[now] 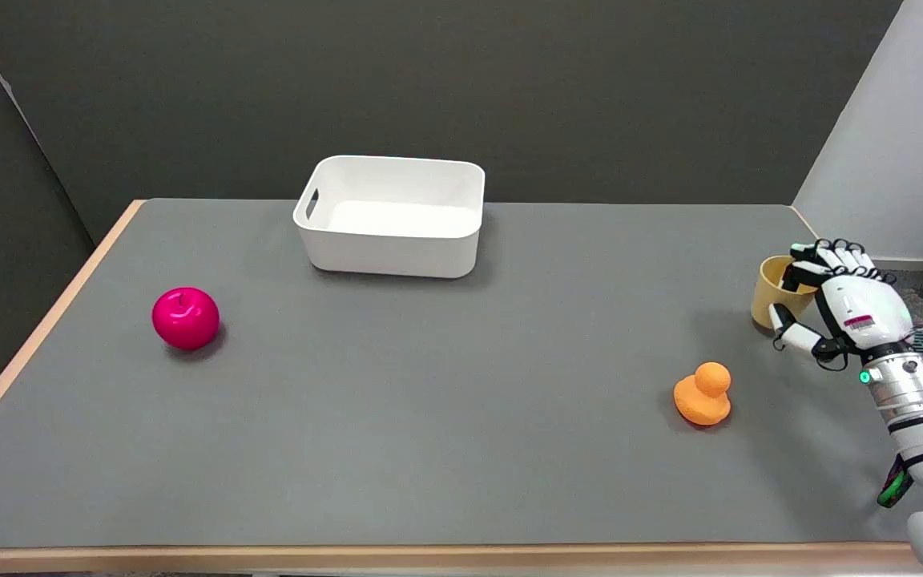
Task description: Place the cup in the white box.
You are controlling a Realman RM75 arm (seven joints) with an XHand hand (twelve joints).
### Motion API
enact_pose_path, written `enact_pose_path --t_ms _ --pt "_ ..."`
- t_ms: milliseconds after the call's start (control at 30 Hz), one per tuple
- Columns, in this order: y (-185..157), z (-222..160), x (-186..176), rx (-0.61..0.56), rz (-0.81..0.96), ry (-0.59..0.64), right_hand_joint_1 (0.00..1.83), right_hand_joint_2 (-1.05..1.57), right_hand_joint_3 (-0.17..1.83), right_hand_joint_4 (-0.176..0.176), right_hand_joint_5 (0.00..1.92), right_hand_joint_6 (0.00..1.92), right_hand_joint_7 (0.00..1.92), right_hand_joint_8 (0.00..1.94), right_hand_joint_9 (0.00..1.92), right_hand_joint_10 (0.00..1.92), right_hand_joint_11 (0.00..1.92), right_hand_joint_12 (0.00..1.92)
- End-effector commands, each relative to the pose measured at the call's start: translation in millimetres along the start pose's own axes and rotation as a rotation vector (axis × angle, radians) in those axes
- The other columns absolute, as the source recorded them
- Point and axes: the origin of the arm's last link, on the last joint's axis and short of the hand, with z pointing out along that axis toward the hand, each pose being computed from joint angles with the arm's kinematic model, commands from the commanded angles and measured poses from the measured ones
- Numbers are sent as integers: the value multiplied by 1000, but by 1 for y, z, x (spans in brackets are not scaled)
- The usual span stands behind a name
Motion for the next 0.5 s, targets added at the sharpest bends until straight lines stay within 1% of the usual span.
enact_pose_path --t_ms 33,233,500 --pt "-40 28 44 186 -2 184 979 1033 531 -42 694 1538 255 462 89 680 -1 1087" --pt "-82 57 65 335 -16 254 978 1032 532 -39 695 1538 256 465 90 682 -1 1088" --pt "-140 96 75 464 -38 233 974 1033 530 -31 695 1537 250 457 91 680 -1 1089"
